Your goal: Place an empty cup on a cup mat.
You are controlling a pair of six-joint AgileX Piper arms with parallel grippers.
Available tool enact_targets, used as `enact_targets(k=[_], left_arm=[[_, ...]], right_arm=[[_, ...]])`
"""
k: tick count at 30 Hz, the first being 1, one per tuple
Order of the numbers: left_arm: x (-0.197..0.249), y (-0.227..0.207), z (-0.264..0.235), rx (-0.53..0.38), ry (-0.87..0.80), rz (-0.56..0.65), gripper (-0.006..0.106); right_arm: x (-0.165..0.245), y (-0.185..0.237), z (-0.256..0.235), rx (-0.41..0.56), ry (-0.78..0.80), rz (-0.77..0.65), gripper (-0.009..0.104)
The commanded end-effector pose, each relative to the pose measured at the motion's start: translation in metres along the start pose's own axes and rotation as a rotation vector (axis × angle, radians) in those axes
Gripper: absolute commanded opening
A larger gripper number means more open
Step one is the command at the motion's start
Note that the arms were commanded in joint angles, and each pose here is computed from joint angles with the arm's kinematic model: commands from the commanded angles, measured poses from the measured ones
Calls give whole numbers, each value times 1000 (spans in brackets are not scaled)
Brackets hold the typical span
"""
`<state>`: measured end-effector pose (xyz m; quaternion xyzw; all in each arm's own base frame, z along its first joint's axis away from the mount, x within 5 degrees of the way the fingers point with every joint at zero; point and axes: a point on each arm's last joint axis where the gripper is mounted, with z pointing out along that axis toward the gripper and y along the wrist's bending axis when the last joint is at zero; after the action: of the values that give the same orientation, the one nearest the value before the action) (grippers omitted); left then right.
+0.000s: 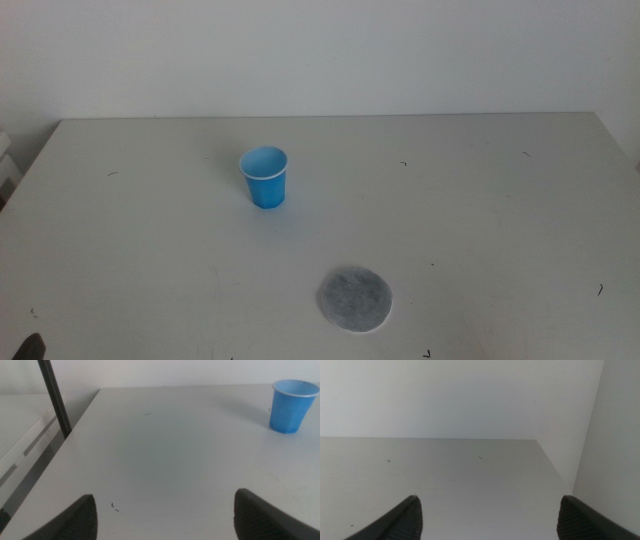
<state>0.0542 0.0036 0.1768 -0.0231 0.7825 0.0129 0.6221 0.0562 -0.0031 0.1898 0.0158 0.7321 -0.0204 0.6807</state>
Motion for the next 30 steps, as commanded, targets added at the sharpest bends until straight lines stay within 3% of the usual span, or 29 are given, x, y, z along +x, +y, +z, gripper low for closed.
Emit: enact_targets(k=[1,13,30], left_arm=[[-20,-2,-5,22,-116,-35,105],[-119,-3,-5,14,60,-61,105],[-298,-9,54,27,227,-7,105]], right_arm=[[-12,0,-3,-2,-109,-17,94],[-12,0,-3,-2,-109,-17,94],[-12,0,-3,-2,-109,-17,94]])
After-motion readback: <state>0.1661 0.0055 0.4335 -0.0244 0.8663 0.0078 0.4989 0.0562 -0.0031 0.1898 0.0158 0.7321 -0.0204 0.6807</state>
